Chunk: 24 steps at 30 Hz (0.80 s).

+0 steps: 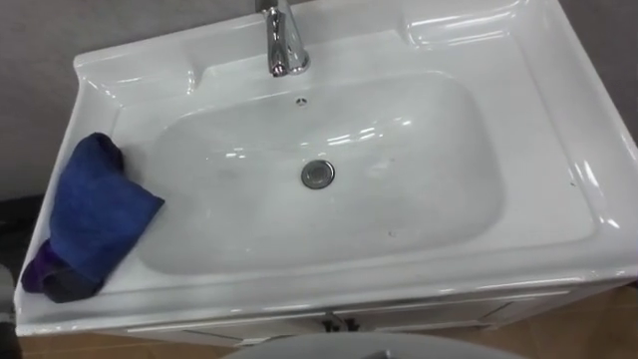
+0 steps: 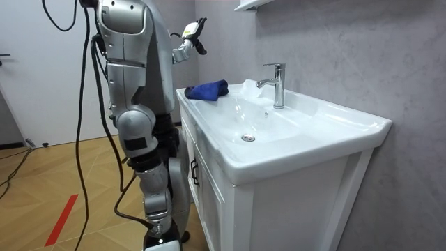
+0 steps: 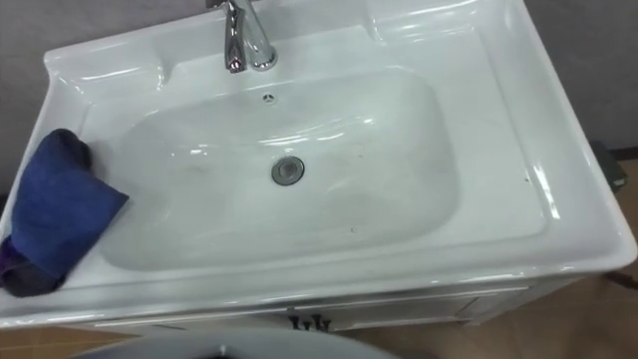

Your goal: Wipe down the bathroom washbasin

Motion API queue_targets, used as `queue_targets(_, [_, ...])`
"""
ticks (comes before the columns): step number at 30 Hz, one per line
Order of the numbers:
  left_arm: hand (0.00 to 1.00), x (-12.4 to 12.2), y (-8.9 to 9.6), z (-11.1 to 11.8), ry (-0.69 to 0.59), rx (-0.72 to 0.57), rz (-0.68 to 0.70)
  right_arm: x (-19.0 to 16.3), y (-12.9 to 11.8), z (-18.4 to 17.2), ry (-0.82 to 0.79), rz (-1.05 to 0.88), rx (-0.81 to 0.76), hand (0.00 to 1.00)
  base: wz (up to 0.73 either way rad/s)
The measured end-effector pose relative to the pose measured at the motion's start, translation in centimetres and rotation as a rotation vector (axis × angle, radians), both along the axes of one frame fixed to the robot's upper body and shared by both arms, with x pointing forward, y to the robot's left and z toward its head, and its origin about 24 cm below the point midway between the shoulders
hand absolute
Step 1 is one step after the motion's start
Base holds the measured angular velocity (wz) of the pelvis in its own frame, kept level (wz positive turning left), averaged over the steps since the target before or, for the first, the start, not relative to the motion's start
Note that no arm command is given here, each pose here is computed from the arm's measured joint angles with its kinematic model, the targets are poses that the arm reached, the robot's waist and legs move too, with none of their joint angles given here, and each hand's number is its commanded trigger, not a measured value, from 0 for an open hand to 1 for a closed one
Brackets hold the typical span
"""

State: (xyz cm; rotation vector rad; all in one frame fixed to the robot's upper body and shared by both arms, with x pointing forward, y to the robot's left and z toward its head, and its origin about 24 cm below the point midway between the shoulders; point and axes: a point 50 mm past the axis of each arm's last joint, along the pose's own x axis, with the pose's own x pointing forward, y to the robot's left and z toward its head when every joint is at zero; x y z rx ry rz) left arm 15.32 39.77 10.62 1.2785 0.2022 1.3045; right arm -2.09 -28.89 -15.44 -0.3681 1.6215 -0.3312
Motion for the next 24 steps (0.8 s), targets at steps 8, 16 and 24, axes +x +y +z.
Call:
queue_targets(8, [0.00,-3.8,2.5,-4.9,-0.047,-0.296,0.140,-0.4,-0.4,0.2,0.001,-0.018,-0.008,0.00,-0.05])
queue_targets(16, [0.00,-11.6,0.1,-13.9,-0.123,-0.732,0.428,1.7,-0.2,0.0,-0.031,0.011,-0.003,0.00,0.15])
queue_targets(24, [0.00,-18.5,-3.7,-19.2,-0.121,-0.980,0.711,3.4,0.0,0.0,-0.077,0.055,0.003,0.00,0.19])
